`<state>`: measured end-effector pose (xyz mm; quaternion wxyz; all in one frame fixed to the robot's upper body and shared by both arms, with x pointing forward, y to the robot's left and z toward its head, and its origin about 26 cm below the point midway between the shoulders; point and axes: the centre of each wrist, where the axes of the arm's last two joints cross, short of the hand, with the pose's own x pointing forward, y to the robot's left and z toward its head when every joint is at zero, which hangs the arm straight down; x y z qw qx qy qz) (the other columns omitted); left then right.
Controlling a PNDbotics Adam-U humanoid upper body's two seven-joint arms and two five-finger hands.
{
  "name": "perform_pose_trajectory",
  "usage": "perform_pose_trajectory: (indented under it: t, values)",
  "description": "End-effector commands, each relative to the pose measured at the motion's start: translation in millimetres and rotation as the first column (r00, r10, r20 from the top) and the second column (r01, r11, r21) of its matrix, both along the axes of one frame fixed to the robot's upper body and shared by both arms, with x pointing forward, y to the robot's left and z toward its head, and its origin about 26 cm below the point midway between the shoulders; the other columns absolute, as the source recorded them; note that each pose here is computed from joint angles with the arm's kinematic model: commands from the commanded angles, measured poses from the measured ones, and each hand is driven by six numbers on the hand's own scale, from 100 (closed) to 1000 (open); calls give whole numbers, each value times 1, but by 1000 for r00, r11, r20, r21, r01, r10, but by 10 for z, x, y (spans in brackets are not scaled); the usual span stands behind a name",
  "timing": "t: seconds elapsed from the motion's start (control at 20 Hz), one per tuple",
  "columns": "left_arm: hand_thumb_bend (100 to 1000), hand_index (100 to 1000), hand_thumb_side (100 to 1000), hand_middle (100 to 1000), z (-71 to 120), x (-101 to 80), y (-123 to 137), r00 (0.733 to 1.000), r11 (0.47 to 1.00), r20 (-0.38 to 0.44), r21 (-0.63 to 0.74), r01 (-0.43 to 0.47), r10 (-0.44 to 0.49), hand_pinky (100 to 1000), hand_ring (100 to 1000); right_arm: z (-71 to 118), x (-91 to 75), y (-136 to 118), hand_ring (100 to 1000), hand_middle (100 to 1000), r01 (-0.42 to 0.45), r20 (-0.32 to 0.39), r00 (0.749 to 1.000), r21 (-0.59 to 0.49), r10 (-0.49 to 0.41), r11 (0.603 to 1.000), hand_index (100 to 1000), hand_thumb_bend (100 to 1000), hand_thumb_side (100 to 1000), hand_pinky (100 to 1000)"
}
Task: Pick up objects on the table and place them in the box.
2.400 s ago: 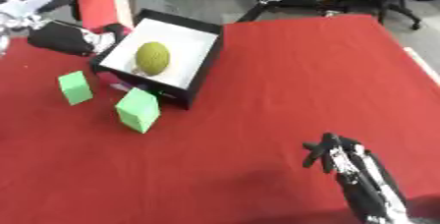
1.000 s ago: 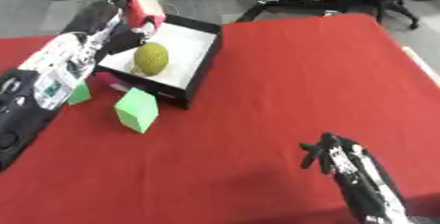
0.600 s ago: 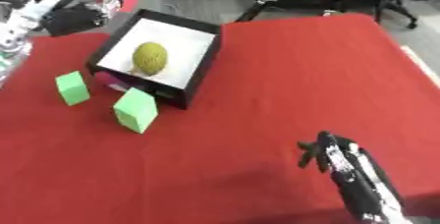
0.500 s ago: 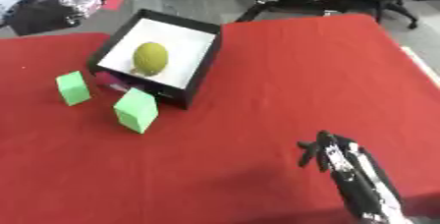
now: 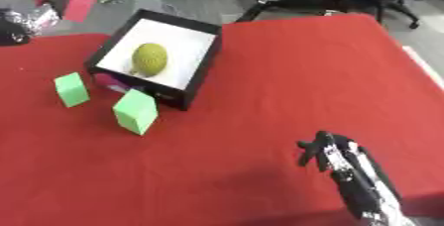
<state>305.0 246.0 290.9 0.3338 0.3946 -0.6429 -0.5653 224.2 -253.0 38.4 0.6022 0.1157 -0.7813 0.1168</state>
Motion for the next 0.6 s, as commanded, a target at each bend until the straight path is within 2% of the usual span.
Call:
perform_pose_trajectory:
  t: [0.05, 0.15, 0.25, 0.45, 0.6]
  values:
    - [100, 941, 869, 849, 90, -24, -114, 999, 999, 10, 10, -48, 48, 791, 758, 50, 1, -20, 445, 209, -8, 18, 1000, -19, 8, 1000, 468, 100, 672, 829]
    - [100, 939, 850, 845, 35, 80, -257, 995, 995, -26, 6, -95, 95, 787, 755, 46, 0, -15, 445, 209, -13, 17, 1000, -19, 13, 1000, 468, 100, 677, 829]
    - [100, 937, 845, 842, -75, 279, -388, 987, 990, -65, 10, -143, 144, 785, 754, 46, 2, -9, 445, 209, -15, 17, 1000, -17, 15, 1000, 468, 100, 677, 829]
    - [100, 930, 812, 826, -420, 825, -577, 957, 965, -125, 39, -260, 263, 774, 742, 57, 18, 11, 445, 208, -23, 21, 1000, -8, 23, 1000, 468, 100, 675, 829]
    - [100, 927, 793, 819, -693, 1136, -618, 933, 943, -139, 55, -327, 332, 767, 734, 61, 28, 26, 445, 208, -27, 21, 999, -2, 27, 1000, 468, 100, 689, 829]
